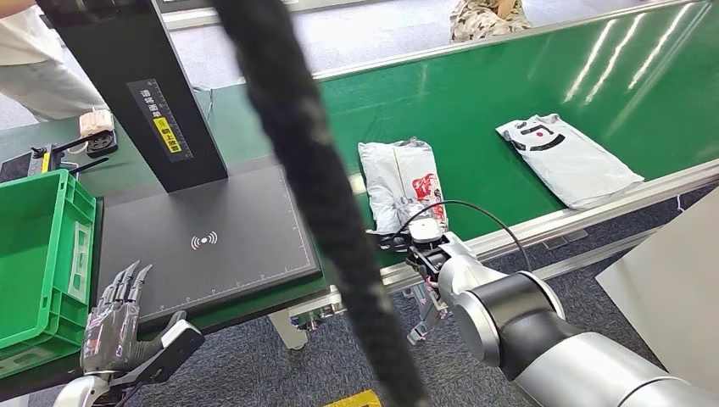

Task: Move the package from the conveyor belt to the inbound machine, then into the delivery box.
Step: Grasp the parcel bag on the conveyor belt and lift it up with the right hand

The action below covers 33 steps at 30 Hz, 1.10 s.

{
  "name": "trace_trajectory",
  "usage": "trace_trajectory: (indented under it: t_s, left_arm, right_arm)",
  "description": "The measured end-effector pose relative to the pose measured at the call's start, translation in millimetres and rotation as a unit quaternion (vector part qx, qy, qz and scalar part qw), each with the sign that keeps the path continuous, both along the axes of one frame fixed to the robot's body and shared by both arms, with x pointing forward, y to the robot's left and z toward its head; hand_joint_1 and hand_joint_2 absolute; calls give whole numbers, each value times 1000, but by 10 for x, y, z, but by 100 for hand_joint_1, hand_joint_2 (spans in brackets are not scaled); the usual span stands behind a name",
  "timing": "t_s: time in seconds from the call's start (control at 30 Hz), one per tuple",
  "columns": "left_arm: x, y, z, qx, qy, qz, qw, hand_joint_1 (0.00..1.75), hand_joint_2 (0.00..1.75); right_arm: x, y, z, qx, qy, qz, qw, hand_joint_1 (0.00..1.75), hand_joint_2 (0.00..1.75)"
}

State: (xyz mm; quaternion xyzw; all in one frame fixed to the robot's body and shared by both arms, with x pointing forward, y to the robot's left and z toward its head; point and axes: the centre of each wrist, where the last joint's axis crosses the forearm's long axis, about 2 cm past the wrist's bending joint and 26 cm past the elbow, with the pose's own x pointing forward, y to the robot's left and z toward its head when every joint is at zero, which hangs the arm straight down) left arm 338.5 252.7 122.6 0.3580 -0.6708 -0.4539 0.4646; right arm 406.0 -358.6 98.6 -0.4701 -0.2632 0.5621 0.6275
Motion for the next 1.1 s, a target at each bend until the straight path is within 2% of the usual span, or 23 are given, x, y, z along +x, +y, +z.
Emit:
trace_trajectory:
  t_s: [0.13,1.1]
  left_arm:
    - [-3,-2,-2,0,1,0,1000,0,0]
    - [-27,-77,9,8,8,-13,1000,0,0]
  right_arm:
    - [1,15,-3,1,1,1,1000,0,175]
    - [-28,33,-38,33,-28,13,999,0,175]
